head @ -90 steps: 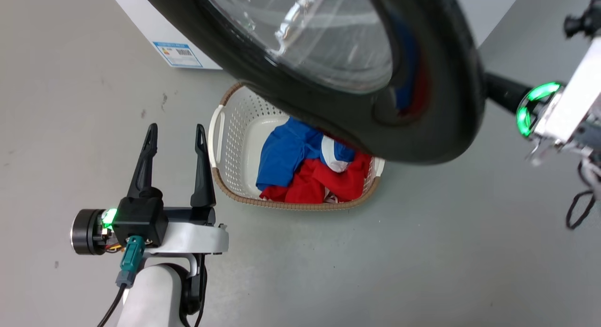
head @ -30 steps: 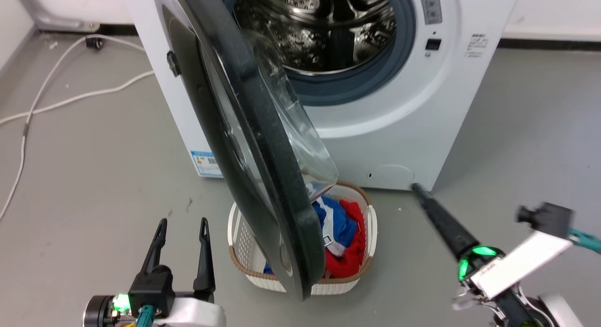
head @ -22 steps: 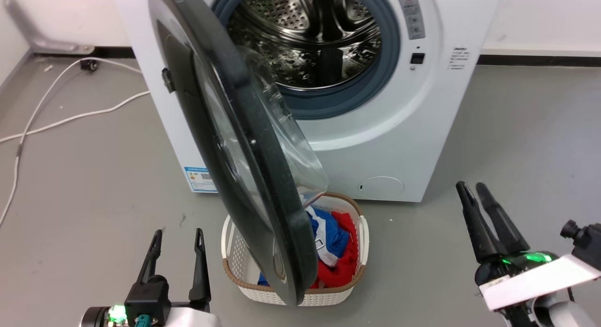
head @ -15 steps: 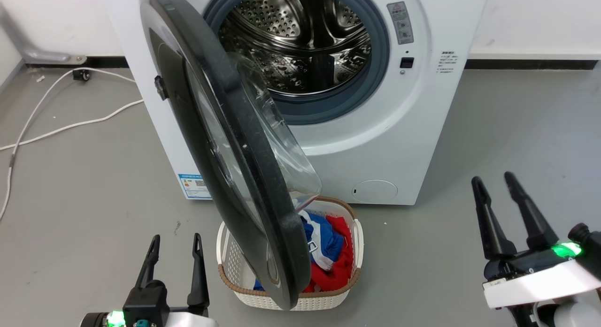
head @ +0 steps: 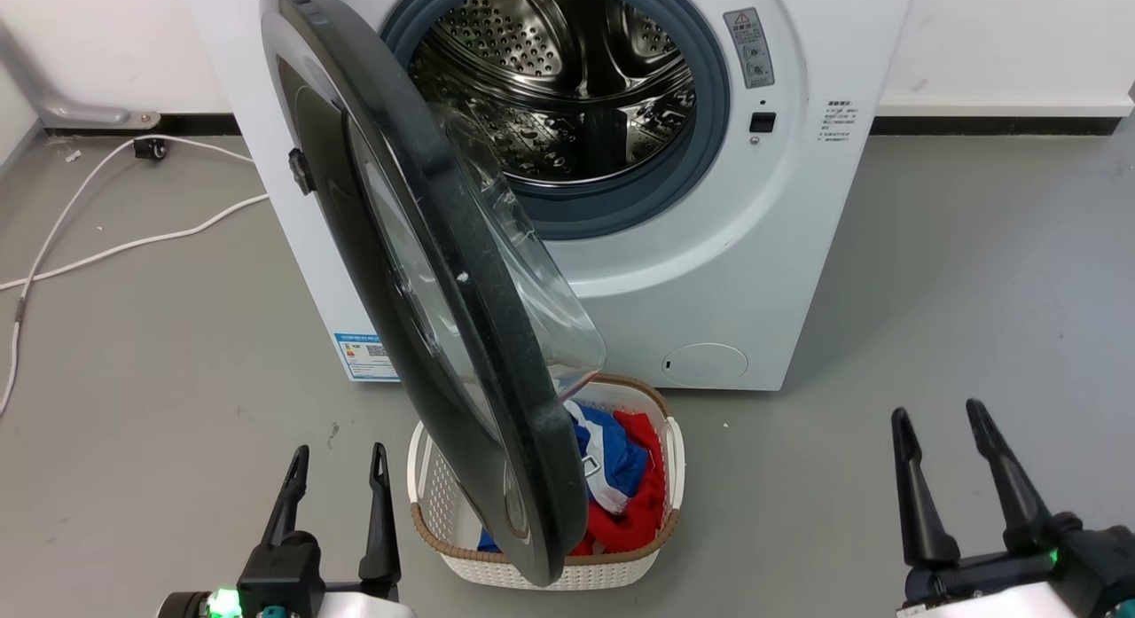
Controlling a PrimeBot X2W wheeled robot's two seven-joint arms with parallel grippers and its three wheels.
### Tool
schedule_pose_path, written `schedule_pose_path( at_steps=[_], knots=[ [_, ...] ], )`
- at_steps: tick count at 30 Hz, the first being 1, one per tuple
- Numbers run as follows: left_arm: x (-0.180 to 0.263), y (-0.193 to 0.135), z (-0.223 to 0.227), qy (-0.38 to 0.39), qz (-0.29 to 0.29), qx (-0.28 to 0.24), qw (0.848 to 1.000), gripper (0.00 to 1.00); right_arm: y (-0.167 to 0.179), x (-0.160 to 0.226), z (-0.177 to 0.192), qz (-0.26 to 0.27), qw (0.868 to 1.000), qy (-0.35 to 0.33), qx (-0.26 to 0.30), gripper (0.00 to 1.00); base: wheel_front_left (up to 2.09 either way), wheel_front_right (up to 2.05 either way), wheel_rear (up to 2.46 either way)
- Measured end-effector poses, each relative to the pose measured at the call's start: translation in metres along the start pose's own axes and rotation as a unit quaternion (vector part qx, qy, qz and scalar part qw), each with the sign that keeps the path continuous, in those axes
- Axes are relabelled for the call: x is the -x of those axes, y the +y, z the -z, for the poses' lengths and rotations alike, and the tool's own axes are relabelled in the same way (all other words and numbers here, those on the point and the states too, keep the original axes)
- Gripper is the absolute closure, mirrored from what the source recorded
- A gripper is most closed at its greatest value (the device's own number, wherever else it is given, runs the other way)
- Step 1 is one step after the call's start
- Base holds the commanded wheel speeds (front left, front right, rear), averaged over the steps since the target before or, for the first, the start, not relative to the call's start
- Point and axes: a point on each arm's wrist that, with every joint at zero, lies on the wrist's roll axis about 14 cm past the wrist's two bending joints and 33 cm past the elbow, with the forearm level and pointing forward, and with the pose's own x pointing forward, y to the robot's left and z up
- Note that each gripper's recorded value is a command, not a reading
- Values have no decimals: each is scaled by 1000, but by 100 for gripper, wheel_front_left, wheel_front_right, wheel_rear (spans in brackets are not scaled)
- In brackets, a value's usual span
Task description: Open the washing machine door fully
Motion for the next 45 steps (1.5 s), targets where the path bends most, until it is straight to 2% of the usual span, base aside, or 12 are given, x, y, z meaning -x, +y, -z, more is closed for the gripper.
schedule_pose_path(
  at_steps=[27,28,29,36,42,45],
  knots=[
    [1,4,7,11,-6,-2,1000,0,-9,18,32,20,998,56,5,0,0,0,0],
    [1,5,7,11,-7,-1,1000,39,-10,18,32,21,998,57,5,0,0,0,0],
    [1,6,6,11,-9,-1,1000,100,-9,18,33,20,998,57,5,0,0,0,0],
    [-5,18,-19,-30,-31,-2,999,100,-8,21,37,18,998,65,7,0,0,0,0],
    [-13,30,-63,-100,-46,-10,994,100,-8,20,36,19,998,64,6,0,0,0,0],
    [-15,25,-93,-148,-40,-16,988,100,-8,21,35,19,998,62,5,0,0,0,0]
  ],
)
